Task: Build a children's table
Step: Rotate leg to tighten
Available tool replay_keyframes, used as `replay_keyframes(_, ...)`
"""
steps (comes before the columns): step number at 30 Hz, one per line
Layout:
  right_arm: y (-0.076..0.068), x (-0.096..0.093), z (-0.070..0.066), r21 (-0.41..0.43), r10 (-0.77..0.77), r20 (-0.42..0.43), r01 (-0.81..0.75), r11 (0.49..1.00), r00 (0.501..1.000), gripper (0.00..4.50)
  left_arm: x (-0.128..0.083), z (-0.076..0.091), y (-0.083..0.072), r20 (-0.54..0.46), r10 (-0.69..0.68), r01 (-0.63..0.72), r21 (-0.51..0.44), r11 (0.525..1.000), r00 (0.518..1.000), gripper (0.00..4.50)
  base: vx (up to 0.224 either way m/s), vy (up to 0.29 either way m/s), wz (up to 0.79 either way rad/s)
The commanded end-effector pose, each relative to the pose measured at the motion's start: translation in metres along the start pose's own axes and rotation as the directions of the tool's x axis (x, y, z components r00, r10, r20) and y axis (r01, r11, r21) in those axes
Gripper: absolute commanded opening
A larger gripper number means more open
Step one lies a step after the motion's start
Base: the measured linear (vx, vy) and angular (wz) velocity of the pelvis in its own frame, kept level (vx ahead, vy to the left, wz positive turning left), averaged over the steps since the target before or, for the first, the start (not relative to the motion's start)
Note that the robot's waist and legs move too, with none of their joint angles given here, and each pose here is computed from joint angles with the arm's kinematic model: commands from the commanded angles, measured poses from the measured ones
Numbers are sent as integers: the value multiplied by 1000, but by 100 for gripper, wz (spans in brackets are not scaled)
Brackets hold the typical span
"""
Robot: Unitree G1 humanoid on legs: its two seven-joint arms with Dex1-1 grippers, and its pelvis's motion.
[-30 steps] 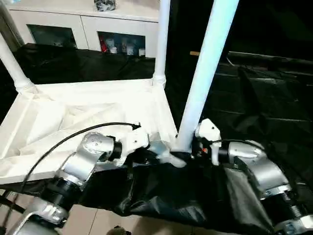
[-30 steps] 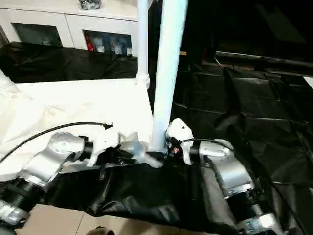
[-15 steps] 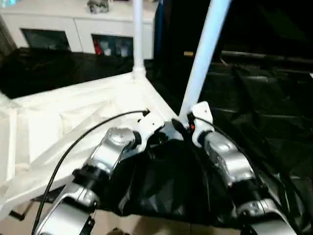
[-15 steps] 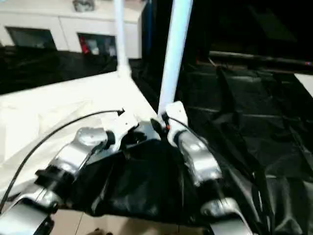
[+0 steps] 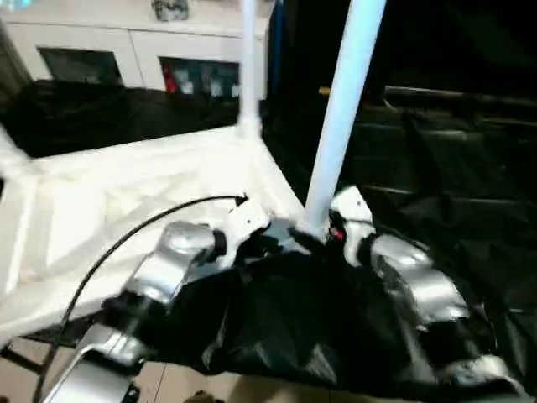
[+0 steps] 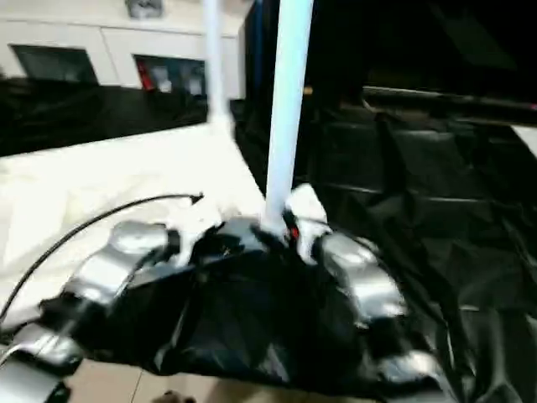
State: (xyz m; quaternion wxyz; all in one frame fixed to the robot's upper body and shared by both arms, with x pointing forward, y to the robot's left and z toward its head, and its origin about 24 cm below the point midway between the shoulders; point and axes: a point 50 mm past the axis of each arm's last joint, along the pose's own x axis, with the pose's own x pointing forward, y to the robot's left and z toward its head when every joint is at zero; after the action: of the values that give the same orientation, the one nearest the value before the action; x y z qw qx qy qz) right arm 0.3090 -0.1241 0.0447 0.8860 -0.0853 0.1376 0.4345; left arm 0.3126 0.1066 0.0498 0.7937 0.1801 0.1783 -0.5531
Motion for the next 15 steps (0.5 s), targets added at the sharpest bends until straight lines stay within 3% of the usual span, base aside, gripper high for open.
replay_keyframes(1, 18, 9, 5, -25, 122, 21, -122, 992, 992, 387, 7, 24, -6, 122, -59, 50, 73, 996, 991, 0, 0, 0, 0)
replay_keyframes(5, 20, -5, 5, -90, 245, -18, -245, 965, 969, 387, -5, 18, -13, 96, -162, 150, 115, 982, 982, 0, 0, 0, 0)
replay_keyframes(7, 22, -9, 6, -107, 291, -33, -293, 950, 956, 354, -11, 16, -17, 86, -214, 202, 129, 971, 973, 0, 0, 0, 0)
replay_keyframes(15, 26, -14, 5, -120, 358, -59, -362, 924, 932, 293, -17, 13, -22, 77, -270, 259, 129, 957, 960, 0, 0, 0, 0)
